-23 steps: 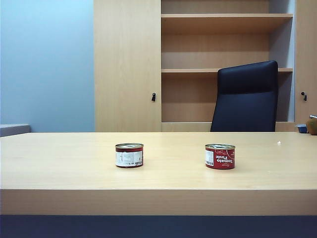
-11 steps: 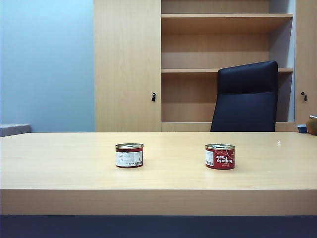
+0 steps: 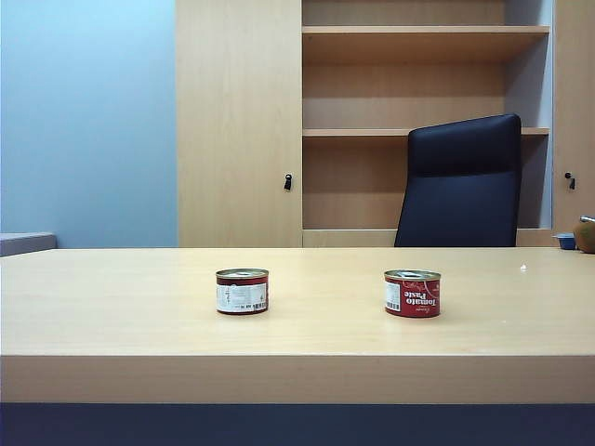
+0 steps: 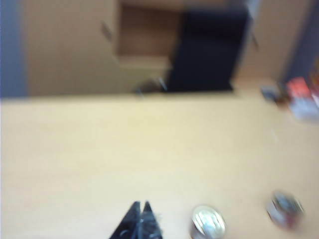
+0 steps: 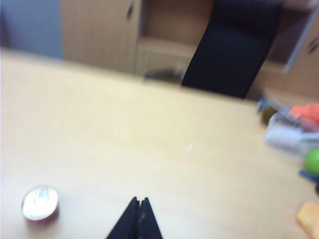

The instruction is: Stack a can of tomatoes on the right onto the can of tomatoes on the left.

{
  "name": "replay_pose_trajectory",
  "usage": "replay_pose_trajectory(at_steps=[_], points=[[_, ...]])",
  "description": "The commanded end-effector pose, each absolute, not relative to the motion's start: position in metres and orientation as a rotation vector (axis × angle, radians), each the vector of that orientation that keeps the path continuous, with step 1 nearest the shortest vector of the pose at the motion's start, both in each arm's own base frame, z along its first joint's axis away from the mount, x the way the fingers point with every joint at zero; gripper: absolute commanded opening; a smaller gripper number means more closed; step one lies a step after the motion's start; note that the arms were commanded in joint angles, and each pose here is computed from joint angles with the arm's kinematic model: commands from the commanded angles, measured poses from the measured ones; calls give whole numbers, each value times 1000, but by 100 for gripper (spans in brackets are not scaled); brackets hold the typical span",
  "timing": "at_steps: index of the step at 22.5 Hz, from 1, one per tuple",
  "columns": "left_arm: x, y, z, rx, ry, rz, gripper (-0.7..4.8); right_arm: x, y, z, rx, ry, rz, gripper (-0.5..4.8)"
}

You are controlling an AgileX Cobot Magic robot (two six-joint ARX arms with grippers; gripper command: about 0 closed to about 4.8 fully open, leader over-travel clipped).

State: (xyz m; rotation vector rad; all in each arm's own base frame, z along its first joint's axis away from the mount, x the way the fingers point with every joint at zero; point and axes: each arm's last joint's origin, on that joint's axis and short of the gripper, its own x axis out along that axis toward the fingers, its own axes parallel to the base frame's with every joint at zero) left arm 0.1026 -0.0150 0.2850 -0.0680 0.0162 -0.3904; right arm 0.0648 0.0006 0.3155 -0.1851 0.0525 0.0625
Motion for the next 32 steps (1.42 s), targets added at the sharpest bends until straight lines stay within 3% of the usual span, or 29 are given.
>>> replay_pose_trajectory(at_steps=[1,4,6,8,12,15,19,24,28,30,32], points=[[135,-22,290,-47,156,-604,-5,95,3,338,-205,220,188,115],[161,-26,290,-54,243,-711,-5,142,14,359,-159,276,368,149],[169,-27,288,-90,283,-705,-5,186,40,358,-174,341,412,225],[170,-27,286,-111,311,-702,-5,245,81,337,-243,449,424,348],[168,-26,280,-127,366,-695,-5,323,127,278,-295,688,484,383],[166,-27,275,-176,437,-709,-5,347,137,240,-310,855,504,431],[163,-27,270,-194,495,-705,-5,352,140,207,-316,1003,514,433],[163,-27,270,-194,495,-704,-5,348,138,202,-321,1059,515,430],[163,-27,270,-194,494,-704,-5,344,137,200,-327,1112,515,393],[163,-27,270,-194,494,-704,-5,344,137,200,-325,1115,517,293],[163,-27,270,-194,495,-705,-5,344,137,199,-312,1117,537,244]])
